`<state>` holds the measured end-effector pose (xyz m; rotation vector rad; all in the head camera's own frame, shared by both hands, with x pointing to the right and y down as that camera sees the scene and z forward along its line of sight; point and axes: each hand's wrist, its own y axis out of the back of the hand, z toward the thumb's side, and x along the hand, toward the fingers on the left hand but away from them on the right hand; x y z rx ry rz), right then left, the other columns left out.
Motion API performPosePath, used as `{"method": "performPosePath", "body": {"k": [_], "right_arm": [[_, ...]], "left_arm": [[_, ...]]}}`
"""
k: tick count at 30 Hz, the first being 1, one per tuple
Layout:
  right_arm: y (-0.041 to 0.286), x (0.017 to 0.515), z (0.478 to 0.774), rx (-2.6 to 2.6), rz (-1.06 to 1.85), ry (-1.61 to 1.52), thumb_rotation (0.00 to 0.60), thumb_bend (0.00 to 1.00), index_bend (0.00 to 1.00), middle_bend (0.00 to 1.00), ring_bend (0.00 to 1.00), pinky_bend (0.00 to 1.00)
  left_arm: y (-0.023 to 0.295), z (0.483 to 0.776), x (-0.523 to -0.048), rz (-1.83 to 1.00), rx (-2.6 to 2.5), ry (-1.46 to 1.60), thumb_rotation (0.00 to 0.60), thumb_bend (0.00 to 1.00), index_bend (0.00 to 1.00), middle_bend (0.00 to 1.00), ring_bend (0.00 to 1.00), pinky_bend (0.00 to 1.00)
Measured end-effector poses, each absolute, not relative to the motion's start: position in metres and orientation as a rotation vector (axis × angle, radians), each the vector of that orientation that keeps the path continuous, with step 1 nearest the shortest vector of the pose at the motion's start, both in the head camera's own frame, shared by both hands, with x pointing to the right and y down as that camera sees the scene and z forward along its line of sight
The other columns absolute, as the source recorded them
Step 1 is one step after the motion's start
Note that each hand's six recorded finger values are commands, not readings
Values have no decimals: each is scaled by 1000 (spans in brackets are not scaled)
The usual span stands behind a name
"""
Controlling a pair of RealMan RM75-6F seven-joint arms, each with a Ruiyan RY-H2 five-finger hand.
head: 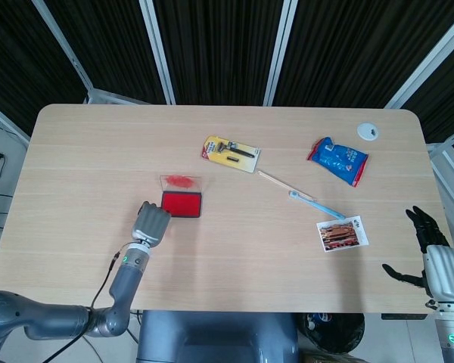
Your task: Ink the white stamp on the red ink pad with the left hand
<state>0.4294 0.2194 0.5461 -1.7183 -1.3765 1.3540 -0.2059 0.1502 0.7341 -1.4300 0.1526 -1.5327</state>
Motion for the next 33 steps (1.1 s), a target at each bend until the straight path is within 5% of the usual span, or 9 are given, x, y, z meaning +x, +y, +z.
{"method": "performPosePath", "body": {"k": [33], "right_arm": [[220,429,545,-1720,1347,-1375,600,118,0,0,0,186]], "left_arm": [[151,738,-209,-1576,-1395,111,600,272,494,498,340,408]]}}
